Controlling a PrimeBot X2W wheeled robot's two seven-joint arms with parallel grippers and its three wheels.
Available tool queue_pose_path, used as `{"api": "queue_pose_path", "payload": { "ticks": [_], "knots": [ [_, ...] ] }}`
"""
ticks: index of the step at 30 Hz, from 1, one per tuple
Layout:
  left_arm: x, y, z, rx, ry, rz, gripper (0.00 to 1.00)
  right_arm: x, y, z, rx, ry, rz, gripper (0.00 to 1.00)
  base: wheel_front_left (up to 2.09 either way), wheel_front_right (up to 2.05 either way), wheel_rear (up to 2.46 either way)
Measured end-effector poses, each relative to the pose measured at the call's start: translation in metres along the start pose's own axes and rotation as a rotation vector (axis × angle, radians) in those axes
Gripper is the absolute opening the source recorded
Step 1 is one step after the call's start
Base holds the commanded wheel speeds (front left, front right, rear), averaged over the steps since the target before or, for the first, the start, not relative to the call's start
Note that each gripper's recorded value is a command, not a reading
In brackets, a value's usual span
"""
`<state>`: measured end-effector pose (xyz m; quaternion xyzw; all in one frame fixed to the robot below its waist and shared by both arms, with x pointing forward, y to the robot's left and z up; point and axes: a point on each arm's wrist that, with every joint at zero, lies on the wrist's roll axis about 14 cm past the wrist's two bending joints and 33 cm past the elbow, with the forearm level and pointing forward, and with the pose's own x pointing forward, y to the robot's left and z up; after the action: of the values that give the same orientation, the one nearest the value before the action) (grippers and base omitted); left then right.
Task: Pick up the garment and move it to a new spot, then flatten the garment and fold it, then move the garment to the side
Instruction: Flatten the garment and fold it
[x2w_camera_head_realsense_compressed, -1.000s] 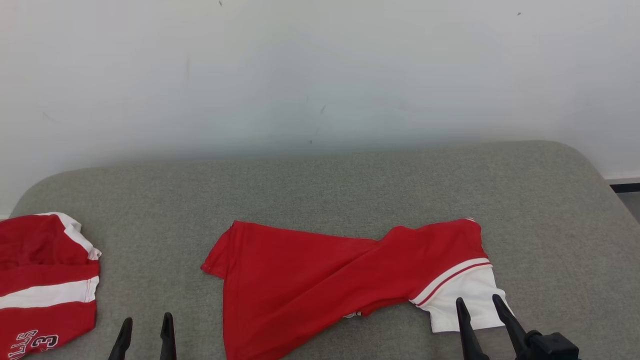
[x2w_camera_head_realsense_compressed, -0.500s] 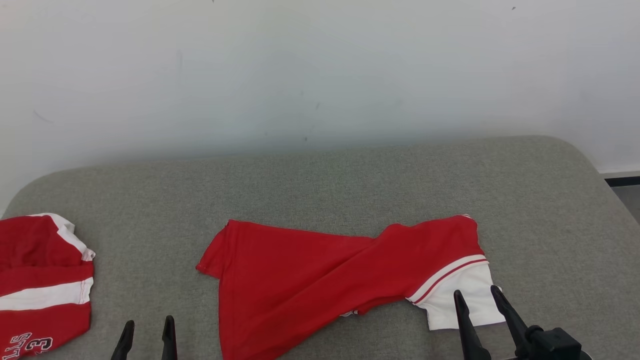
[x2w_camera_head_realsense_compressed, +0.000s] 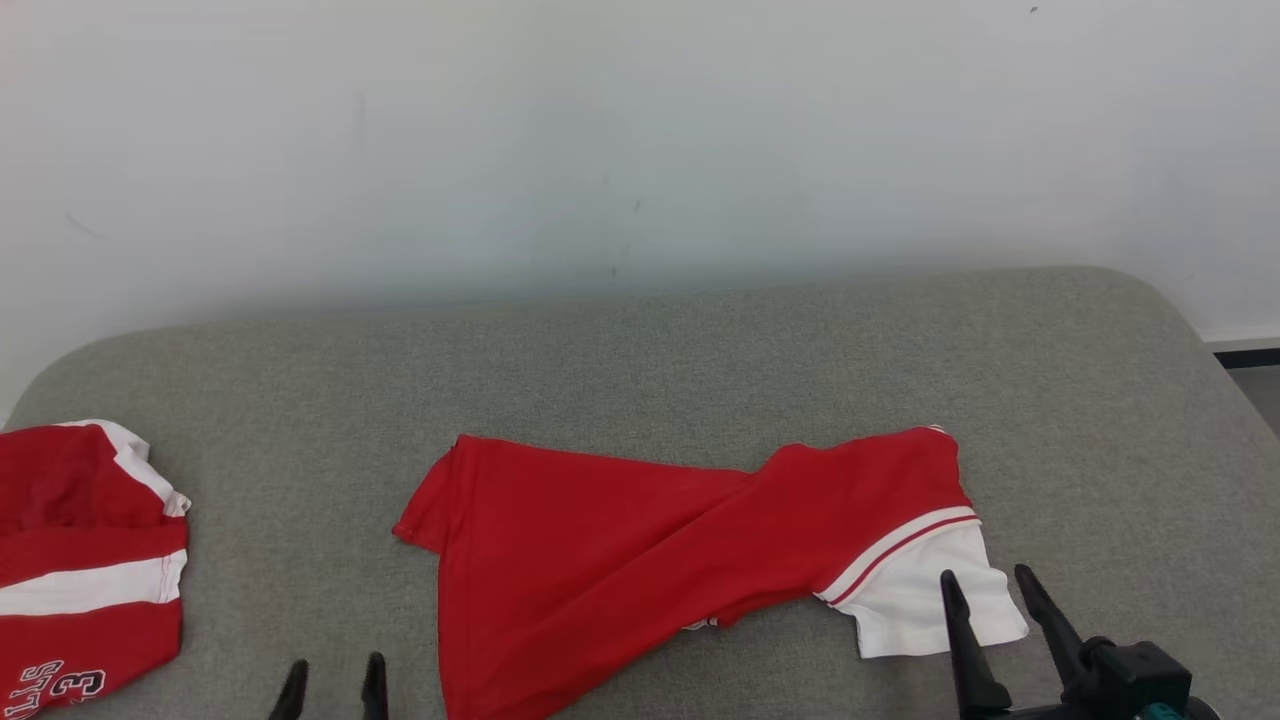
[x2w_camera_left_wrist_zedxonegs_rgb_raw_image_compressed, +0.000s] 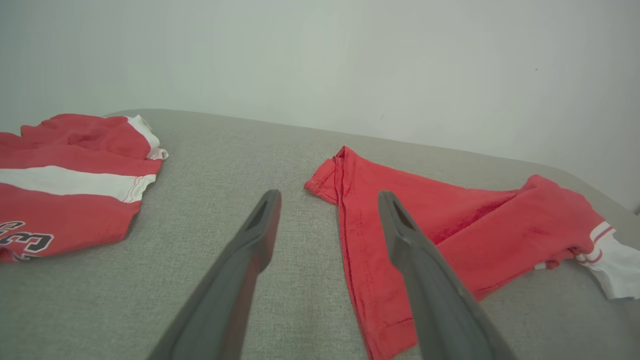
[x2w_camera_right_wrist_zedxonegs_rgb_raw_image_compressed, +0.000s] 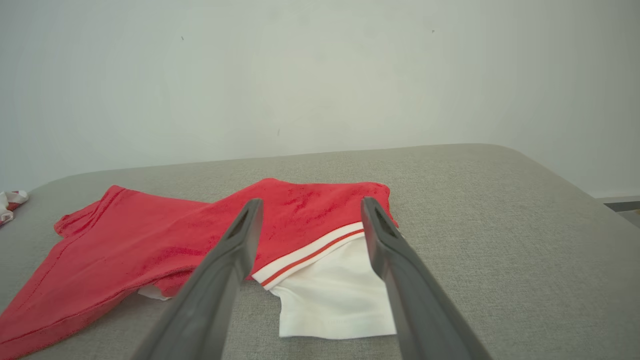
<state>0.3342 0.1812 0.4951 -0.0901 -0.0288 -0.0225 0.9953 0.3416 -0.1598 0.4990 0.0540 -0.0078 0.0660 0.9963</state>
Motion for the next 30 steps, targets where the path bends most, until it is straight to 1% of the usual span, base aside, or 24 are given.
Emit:
{"api": "queue_pose_path", "payload": {
  "ticks": [3,9,13,17,23,30],
  "knots": [
    [-0.003,-0.011,-0.023,-0.016,0.074,-0.029,1.00,0.002,-0.017,-0.003,-0.007,0.033,-0.050,1.00,0.00,0.00,0.00],
    [-0.002,-0.044,-0.072,-0.049,0.265,-0.121,1.00,0.005,-0.053,-0.027,-0.012,0.198,-0.160,1.00,0.00,0.00,0.00],
    [-0.001,-0.050,-0.093,-0.056,0.375,-0.141,1.00,0.005,-0.073,-0.051,0.001,0.345,-0.221,1.00,0.00,0.00,0.00],
    [0.002,-0.053,-0.104,-0.057,0.436,-0.145,1.00,0.011,-0.077,-0.072,0.018,0.466,-0.233,1.00,0.00,0.00,0.00],
    [0.010,-0.055,-0.110,-0.055,0.478,-0.141,1.00,0.026,-0.079,-0.086,0.023,0.530,-0.236,1.00,0.00,0.00,0.00],
    [0.010,-0.054,-0.112,-0.047,0.516,-0.134,1.00,0.025,-0.078,-0.116,0.023,0.642,-0.229,1.00,0.00,0.00,0.00]
  ]
}}
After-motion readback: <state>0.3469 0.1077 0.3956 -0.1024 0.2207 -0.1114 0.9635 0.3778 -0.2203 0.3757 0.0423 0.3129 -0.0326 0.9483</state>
